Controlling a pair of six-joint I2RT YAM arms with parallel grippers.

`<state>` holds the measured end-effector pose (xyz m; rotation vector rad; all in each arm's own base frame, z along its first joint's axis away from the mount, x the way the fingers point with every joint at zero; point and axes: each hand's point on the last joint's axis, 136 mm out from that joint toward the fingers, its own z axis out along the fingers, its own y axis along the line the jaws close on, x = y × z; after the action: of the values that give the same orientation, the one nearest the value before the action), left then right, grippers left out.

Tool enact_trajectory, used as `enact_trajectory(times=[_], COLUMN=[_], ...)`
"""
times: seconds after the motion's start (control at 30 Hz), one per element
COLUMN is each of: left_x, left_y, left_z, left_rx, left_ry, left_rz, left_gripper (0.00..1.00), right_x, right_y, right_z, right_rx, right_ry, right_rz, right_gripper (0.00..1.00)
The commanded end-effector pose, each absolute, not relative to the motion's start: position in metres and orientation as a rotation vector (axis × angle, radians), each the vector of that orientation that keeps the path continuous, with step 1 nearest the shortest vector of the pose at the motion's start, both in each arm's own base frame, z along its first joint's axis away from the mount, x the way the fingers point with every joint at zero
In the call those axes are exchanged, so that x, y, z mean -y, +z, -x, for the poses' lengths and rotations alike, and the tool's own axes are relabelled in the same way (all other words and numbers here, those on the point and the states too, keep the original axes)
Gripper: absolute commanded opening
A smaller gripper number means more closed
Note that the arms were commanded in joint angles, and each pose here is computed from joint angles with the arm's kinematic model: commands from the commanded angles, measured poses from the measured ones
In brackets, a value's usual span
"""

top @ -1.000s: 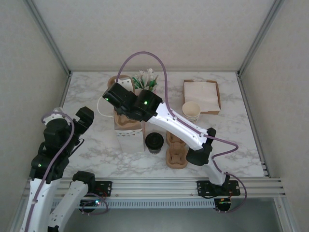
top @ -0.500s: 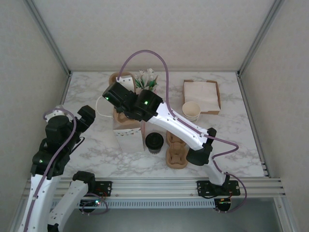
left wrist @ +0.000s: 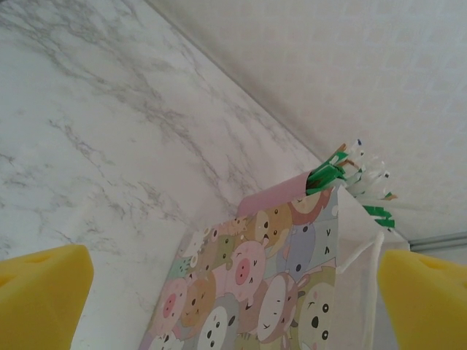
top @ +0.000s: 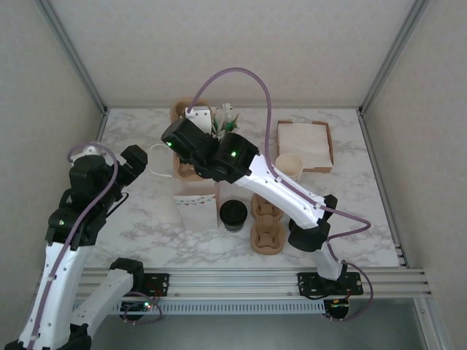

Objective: Pack the takeout coffee

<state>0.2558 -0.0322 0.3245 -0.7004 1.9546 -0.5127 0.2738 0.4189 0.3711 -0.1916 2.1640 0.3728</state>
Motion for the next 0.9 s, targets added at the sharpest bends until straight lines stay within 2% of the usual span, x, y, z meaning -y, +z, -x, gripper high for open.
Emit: enact_trajectory(times=[0.0,0.4,0.6,0.73,0.87], left_x=[0.045,0.059,0.058,0.058,0.055], left_y=[0.337,0.333,0.331,0.331,0.335], left_z=[-0.263,-0.283,-0.284,-0.284,-0.282], left_rx=[-1.968,-2.032,-2.037,-2.036,-2.022], left_ry=[-0.566,-0.595,-0.582,-0.577,-0.566], left_rz=[0.625,0.578,0.577,0.579,0.578], left_gripper=[0.99,0.90,0.77,0.78,0.87], right_x=[-0.420,-0.427,-0.421,-0.417,-0.411], right_y=[0.365,0.323,0.311,0.306,0.308], right_z=[-0.270,-0.267,-0.264,-0.263,-0.263], right_rx=[-2.176,-2.287,-2.322,-2.334,-2.330], right_ry=[0.378,0.328,0.270,0.241,0.219], right_rz=[0.135,0.104,0.113,0.113,0.107], right_gripper=[0.32,0.31,0.31,0.31,0.30])
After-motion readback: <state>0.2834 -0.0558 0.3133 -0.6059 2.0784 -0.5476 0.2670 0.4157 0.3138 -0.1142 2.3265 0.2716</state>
